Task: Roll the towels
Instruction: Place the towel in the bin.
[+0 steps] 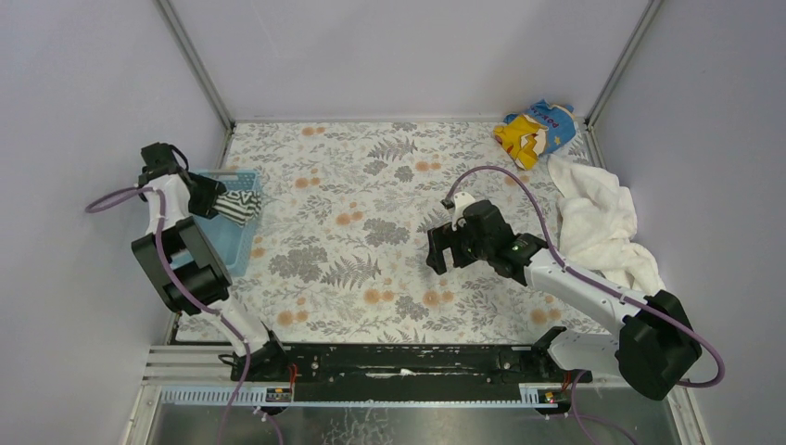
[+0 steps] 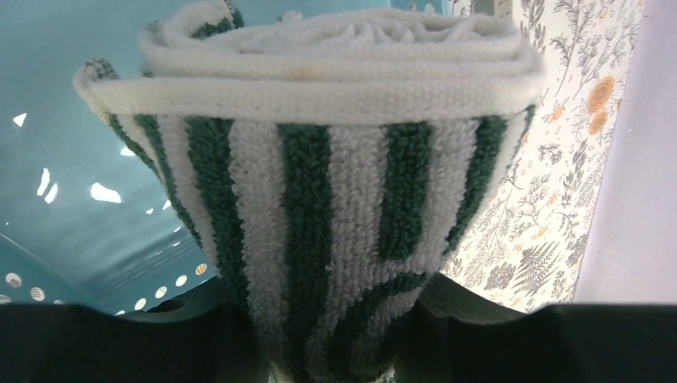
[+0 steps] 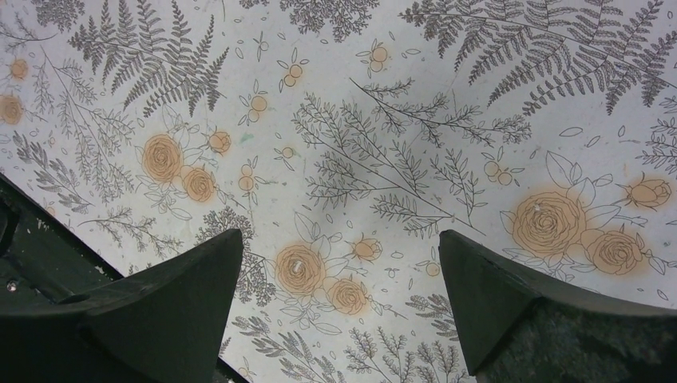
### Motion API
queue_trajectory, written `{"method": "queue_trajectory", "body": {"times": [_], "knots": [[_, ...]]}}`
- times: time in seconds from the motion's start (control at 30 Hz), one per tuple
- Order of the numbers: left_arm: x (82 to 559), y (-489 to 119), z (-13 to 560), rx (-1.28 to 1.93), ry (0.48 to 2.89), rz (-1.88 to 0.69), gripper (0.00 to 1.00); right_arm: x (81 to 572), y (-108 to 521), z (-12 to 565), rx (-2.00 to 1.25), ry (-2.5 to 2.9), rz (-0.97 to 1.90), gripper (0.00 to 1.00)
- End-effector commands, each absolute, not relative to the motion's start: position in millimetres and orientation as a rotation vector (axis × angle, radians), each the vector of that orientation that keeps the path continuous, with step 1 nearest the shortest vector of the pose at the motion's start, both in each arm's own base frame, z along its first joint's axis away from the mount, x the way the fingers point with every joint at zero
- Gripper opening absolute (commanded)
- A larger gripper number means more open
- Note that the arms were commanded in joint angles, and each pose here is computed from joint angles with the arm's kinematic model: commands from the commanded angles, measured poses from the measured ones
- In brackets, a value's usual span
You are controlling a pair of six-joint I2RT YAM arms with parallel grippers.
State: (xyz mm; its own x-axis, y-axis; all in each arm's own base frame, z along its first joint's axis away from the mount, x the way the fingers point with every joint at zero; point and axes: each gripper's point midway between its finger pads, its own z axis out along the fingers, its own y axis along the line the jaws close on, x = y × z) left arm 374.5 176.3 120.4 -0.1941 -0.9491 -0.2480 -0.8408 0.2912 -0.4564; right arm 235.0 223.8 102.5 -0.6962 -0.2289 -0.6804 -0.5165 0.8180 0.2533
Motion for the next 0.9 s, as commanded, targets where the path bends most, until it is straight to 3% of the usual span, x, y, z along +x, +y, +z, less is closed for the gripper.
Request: {"method": "queue_trajectory", "body": {"times": [0.0, 0.23, 0.53, 0.87], "knots": [[372, 210, 160, -1.502, 1.959, -0.161, 0.38, 246, 240, 129, -0.568, 2.242, 0.633, 1.0], [365, 221, 186, -1.472, 1.894, -0.053, 0.39, 247, 244, 129, -0.59, 2.232, 0.646, 1.0], [351, 204, 110, -1.646, 2.016, -0.073, 0.38, 244, 245, 126, -0.608, 2.225, 0.661, 0.99], [372, 148, 99, -1.632, 2.085, -0.195, 0.38, 243, 241, 129, -0.596, 2.216, 0.647, 0.99]]}}
